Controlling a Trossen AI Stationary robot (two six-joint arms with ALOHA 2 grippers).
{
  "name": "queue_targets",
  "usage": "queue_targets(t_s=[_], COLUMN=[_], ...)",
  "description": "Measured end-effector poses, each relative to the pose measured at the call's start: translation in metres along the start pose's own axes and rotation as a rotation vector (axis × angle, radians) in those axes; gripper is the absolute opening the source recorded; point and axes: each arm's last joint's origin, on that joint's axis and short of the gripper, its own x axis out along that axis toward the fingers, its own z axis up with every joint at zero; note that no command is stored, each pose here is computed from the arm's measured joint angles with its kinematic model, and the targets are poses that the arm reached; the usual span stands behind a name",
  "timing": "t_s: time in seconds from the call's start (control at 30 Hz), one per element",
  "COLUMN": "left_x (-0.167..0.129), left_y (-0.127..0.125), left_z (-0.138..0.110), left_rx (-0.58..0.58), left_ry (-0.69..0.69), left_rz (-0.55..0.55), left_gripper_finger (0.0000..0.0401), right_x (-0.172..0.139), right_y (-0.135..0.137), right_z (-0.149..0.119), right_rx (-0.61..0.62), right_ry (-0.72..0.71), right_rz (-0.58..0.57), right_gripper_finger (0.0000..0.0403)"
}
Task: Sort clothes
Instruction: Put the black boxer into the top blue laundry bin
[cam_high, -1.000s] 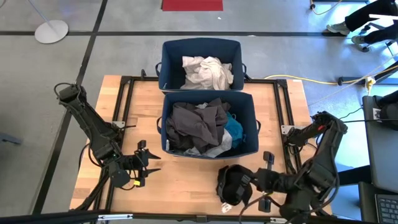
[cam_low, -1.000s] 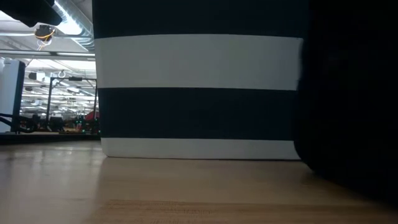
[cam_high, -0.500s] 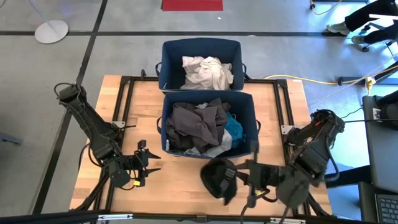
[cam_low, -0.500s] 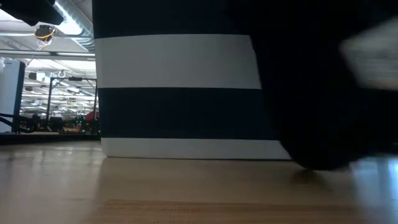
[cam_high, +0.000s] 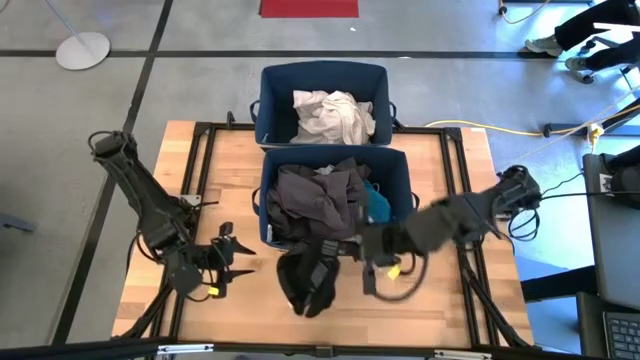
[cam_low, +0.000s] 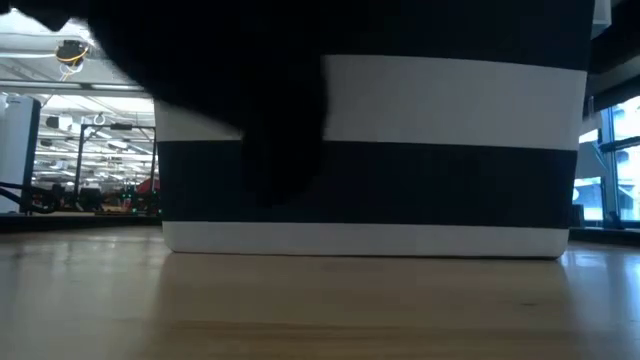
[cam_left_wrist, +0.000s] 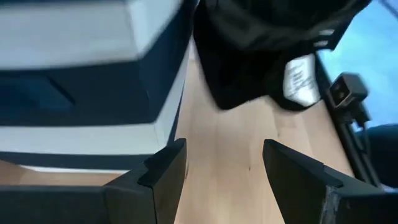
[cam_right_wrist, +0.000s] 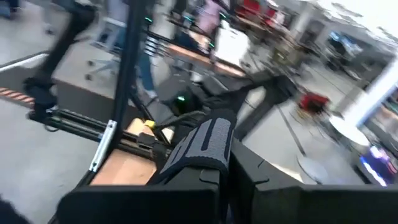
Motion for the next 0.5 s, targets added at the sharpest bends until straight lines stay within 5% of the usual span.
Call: queue_targets(t_s=[0.27, 0.5], left_x=[-0.032, -0.05], left_y=[0.034, 0.062], left_z=[0.019, 0.029], left_rx=[-0.023, -0.046], left_ry=[-0.117, -0.245], left_rz=[0.026, 0.182], left_gripper_finger=[0.0202, 0.0202], right_x=[0.022, 0.018], right_y=[-0.071, -0.154], right_z=[0.001, 0.007], right_rx=[-0.128, -0.314], right_ry=[-0.218, -0.438], right_rz=[0.009, -0.329], right_gripper_finger=[0.0012, 0.0012])
